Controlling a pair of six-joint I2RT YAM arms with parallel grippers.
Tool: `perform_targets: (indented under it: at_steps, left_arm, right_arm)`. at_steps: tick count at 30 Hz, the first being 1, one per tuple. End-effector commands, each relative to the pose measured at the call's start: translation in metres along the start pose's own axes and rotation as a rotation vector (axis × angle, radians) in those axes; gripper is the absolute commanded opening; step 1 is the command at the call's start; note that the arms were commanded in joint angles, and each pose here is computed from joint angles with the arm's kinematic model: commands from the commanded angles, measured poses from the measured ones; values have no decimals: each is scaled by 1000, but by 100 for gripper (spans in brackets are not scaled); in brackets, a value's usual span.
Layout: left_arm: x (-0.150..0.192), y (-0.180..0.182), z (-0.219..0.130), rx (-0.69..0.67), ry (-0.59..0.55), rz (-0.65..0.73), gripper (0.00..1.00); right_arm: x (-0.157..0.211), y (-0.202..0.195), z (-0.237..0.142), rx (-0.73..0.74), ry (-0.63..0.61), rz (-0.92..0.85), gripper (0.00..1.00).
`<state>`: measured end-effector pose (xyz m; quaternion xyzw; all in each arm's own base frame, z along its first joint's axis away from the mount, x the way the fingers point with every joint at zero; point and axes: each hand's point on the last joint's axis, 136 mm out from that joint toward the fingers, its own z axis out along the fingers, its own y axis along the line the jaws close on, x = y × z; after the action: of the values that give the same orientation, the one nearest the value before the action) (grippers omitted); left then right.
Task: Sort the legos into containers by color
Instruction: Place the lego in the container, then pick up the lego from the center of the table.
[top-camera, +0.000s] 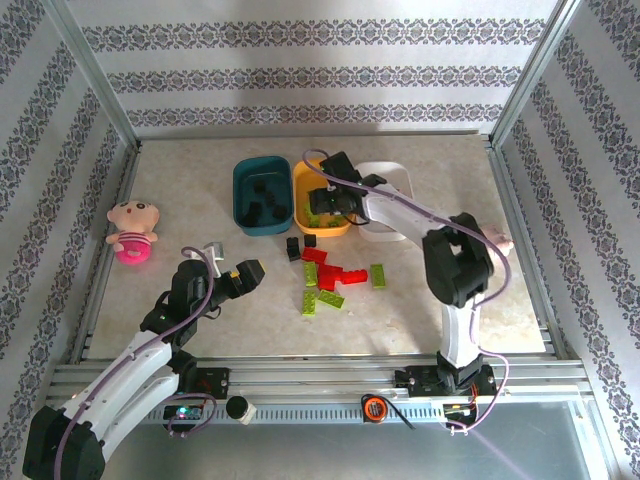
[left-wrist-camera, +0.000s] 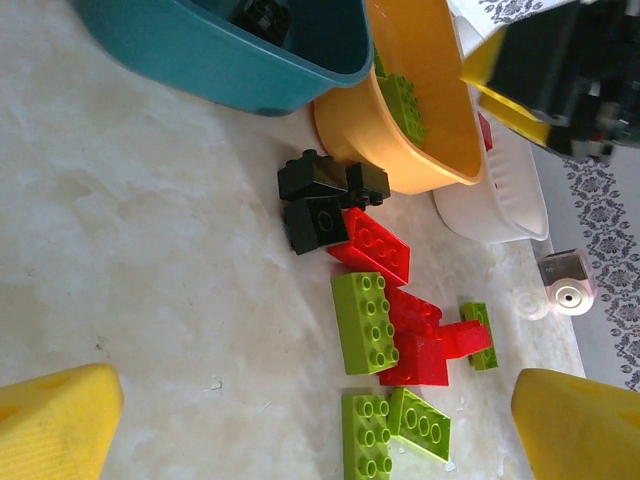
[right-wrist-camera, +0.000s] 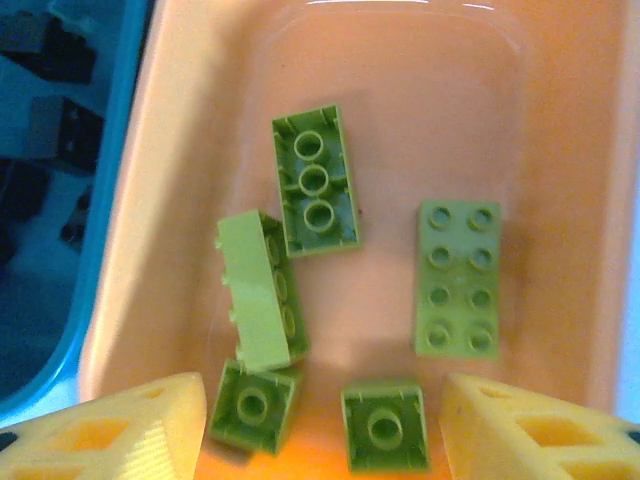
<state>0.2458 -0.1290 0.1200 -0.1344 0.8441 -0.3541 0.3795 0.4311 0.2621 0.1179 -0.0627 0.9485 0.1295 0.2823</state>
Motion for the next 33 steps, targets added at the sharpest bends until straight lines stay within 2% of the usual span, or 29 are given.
perform_targets:
  at_steps: [1, 4, 9, 13, 16, 21, 25, 29, 33]
  left_arm:
    - [-1, 6, -1, -24, -6, -17, 100]
    - [-1, 7, 1, -31, -7, -22, 100]
    - [-1, 8, 5, -29, -4, -23, 100]
    - [0, 11, 10, -37, 2, -28, 100]
    - [2, 12, 14, -38, 12, -33, 100]
    - [4, 15, 16, -47, 19, -42, 100]
    - [5, 15, 16, -47, 21, -43, 100]
    - [5, 16, 14, -51, 24, -39, 100]
    - [5, 17, 14, -54, 21, -37, 100]
  right_arm:
    - [4, -3, -50, -1, -61, -6, 65]
    - [40, -20, -70, 27, -43, -3, 65]
    - [114, -58, -88, 99, 54, 15, 67]
    - [174, -84, -87, 161, 185, 15, 67]
    - [203, -92, -80, 174, 261, 9, 67]
    - [212, -97, -65, 204, 305, -16, 65]
    - [203, -95, -49, 202, 298, -18, 60]
    - [194, -95, -39, 215, 285, -30, 59]
    - [200, -105, -31, 262, 317, -32, 53]
